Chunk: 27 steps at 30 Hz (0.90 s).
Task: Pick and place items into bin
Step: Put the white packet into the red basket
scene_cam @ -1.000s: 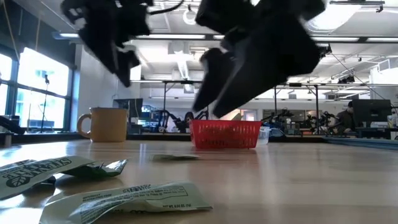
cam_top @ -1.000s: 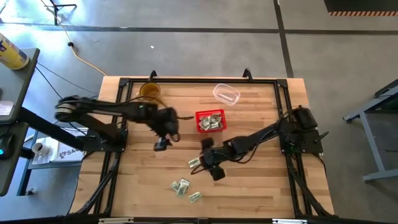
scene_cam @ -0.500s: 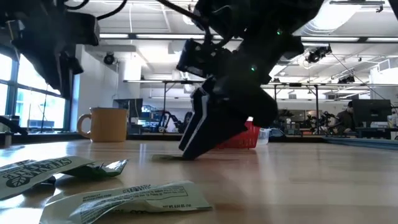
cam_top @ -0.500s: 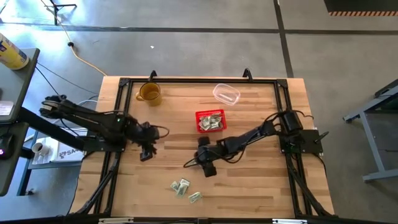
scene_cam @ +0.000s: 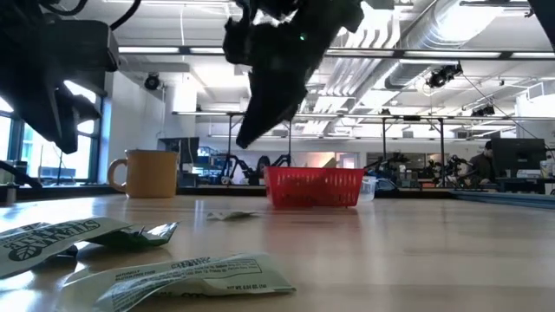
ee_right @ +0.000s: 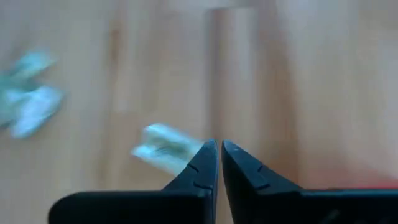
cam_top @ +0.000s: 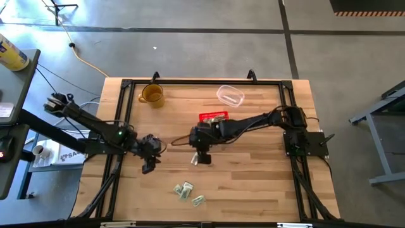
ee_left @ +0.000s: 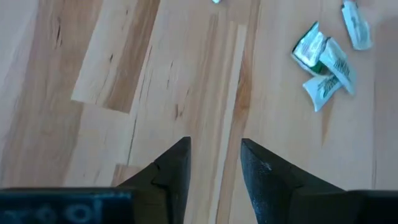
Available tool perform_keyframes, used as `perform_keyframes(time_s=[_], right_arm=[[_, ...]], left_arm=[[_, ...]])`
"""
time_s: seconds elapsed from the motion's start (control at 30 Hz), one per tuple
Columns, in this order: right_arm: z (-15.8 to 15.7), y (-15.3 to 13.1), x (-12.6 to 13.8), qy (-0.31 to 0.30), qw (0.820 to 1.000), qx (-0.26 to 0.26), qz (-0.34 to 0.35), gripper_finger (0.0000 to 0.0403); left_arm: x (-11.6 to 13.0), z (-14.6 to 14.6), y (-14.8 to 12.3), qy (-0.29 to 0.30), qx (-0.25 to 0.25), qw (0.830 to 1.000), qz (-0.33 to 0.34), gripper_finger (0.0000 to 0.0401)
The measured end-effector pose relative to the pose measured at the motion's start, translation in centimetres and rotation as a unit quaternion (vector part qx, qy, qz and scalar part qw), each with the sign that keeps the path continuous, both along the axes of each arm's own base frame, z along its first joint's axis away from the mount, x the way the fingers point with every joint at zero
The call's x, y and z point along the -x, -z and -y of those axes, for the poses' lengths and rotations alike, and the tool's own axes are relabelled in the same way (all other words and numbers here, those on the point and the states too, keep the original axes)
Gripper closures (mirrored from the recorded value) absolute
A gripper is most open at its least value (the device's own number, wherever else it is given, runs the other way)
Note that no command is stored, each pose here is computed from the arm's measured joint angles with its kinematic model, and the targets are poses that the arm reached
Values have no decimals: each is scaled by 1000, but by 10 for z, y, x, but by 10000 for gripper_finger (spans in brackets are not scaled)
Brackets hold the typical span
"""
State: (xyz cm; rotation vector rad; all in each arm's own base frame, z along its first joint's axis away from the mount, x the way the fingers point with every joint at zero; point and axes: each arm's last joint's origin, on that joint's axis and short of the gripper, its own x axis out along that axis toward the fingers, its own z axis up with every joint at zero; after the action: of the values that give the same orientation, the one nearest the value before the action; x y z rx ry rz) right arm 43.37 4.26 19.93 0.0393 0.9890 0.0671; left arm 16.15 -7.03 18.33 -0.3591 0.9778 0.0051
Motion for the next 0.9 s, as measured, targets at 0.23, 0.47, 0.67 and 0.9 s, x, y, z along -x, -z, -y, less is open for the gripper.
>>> perform_keyframes(time_s=[0.23, 0.47, 0.67, 0.9], right_arm=[[-45, 41, 2, -208, 975, 59, -42, 297], [-52, 52, -11, -176, 969, 172, 7, 132], [-22, 74, -14, -210, 976, 42, -35, 93], [3, 85, -21, -175, 982, 61, -34, 150]], left_arm=[[7, 10, 3, -27, 12, 1000, -9, 215], [16, 25, 3, -57, 48, 997, -15, 215], [21, 31, 3, -72, 47, 996, -6, 217], [20, 31, 3, -76, 46, 996, -3, 217]])
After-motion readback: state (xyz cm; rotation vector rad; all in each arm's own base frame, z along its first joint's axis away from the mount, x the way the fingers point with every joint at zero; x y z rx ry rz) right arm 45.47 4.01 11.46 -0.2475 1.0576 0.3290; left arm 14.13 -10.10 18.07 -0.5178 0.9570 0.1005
